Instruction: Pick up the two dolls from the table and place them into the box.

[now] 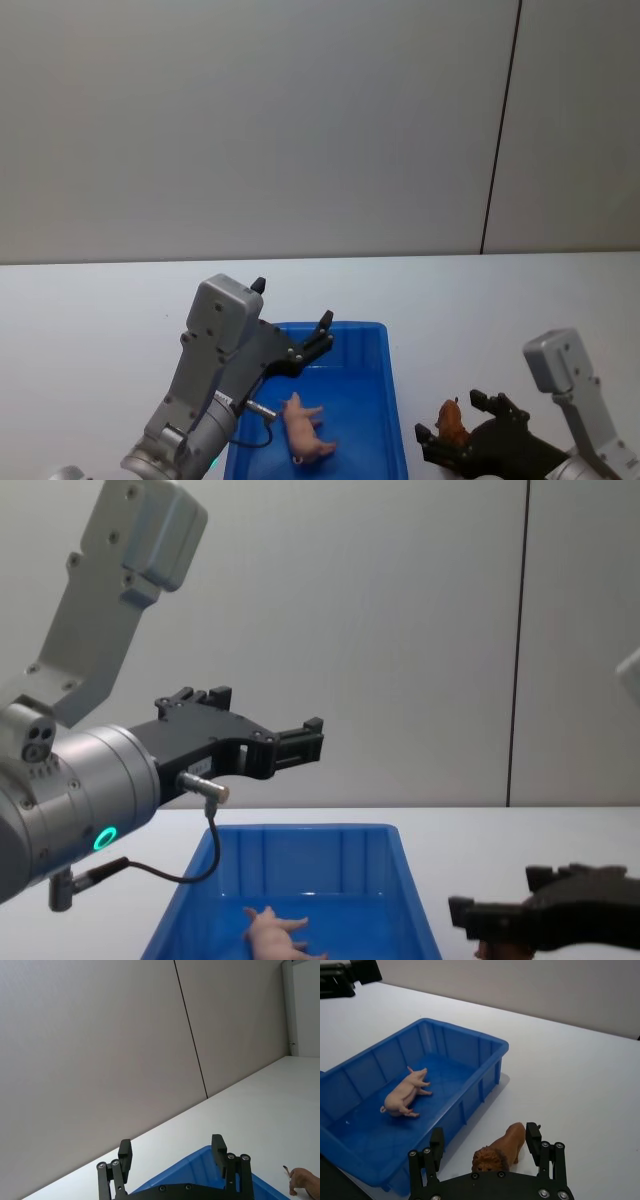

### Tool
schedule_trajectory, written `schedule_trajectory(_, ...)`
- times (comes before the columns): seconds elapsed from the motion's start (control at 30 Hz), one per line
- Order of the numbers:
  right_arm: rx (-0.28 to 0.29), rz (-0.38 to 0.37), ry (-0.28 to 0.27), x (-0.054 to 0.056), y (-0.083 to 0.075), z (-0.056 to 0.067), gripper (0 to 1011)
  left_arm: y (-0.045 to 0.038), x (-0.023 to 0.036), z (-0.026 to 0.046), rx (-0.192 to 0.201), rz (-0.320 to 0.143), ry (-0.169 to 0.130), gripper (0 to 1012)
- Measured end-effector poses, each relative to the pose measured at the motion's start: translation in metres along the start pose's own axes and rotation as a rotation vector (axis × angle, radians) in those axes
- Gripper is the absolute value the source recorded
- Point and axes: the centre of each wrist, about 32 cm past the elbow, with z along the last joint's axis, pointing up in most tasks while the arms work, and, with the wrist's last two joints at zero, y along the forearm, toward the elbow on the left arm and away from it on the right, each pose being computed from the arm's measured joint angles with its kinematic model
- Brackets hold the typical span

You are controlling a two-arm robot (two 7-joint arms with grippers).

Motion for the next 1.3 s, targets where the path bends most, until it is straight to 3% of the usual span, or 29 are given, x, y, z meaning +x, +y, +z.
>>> schedule_trajectory(0.27,-0.036,-0.002,0.014,0.0,0.007,-0.009,998,0.0,0.0,0.0,0.0,0.0,0.0,1003)
schedule_trajectory(0.37,-0.049,-0.003,0.015,0.0,0.01,-0.012,951,0.0,0.0,0.0,0.0,0.0,0.0,1003)
schedule_trajectory(0.63,-0.071,-0.012,0.008,-0.001,0.016,-0.017,705,0.0,0.0,0.0,0.0,0.0,0.0,1003)
schedule_trajectory(0.73,-0.071,-0.021,-0.002,-0.002,0.017,-0.017,675,0.0,0.0,0.0,0.0,0.0,0.0,1003)
schedule_trajectory(0.83,-0.067,-0.031,-0.017,-0.003,0.017,-0.018,535,0.0,0.0,0.0,0.0,0.0,0.0,1003)
schedule_trajectory(0.97,-0.056,-0.046,-0.04,-0.004,0.017,-0.017,439,0.0,0.0,0.0,0.0,0.0,0.0,1003)
schedule_trajectory(1.3,0.008,-0.085,-0.116,-0.01,0.012,-0.01,436,0.0,0.0,0.0,0.0,0.0,0.0,1003)
